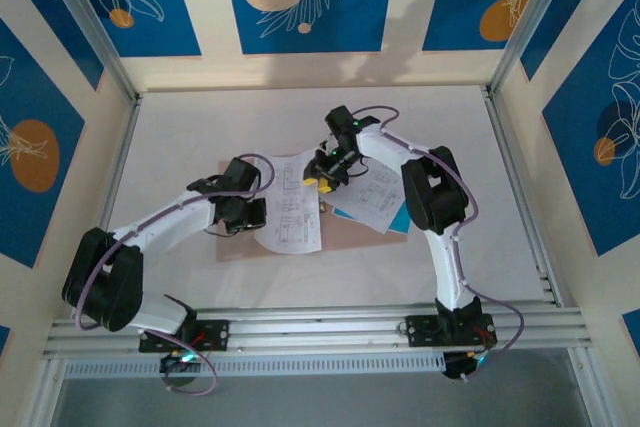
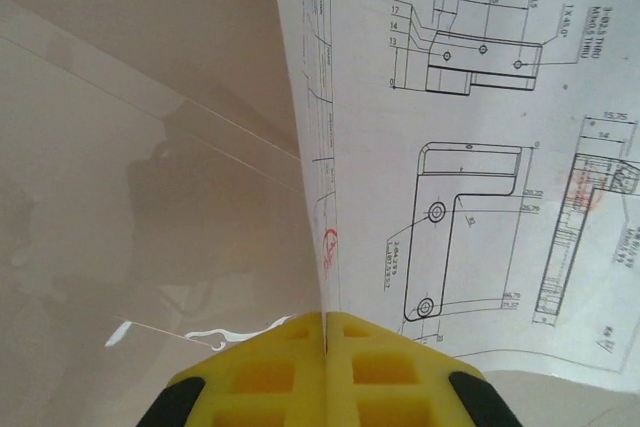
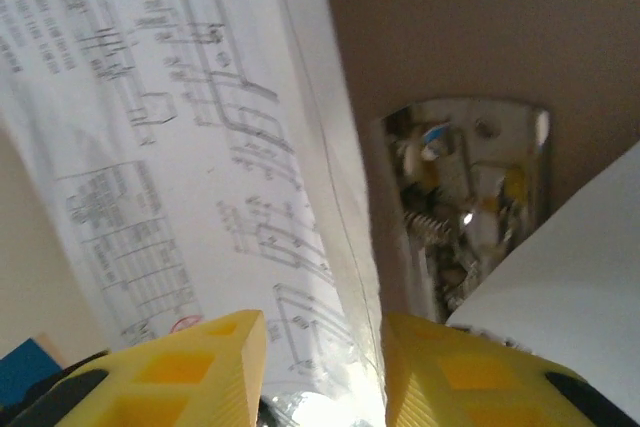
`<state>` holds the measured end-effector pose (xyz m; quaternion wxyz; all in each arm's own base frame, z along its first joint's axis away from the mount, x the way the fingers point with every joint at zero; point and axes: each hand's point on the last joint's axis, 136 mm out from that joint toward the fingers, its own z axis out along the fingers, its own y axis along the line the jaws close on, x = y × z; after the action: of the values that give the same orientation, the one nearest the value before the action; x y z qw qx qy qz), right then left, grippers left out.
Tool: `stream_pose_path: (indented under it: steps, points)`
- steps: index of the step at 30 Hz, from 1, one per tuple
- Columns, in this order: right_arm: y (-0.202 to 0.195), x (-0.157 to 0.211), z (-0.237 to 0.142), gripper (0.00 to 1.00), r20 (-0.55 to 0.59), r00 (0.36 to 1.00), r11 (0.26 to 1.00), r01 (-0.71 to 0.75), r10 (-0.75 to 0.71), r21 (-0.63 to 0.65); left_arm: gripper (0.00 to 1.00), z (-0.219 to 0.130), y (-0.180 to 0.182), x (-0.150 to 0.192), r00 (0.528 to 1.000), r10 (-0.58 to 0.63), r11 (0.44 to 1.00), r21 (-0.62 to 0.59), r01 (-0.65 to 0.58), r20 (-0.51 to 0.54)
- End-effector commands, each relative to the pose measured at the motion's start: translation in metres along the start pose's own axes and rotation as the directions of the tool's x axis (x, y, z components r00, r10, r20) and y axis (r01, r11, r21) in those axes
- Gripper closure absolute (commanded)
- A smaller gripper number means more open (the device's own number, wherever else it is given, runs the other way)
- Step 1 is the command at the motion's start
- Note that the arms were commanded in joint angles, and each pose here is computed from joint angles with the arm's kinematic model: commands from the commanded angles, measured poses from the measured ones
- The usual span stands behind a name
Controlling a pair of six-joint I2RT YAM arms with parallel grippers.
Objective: Put the files into the folder
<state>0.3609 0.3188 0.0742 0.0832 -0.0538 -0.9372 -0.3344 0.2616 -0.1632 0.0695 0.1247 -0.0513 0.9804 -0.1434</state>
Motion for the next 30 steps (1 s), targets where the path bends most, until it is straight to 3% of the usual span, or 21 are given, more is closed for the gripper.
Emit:
stream_pose_path:
  steps: [1, 30]
  points:
    - [0.014, 0.021, -0.011, 0.63, -0.031, 1.0, 0.999, 0.001, -0.003, -0.044, 1.0, 0.004, 0.003, 0.005, 0.999, -0.041, 0.999, 0.008, 0.041, -0.017]
    - [-0.02, 0.077, 0.011, 0.69, -0.024, 1.0, 0.999, 0.002, -0.001, 0.044, 1.0, 0.012, 0.015, 0.021, 0.977, -0.215, 0.976, 0.02, 0.215, -0.007]
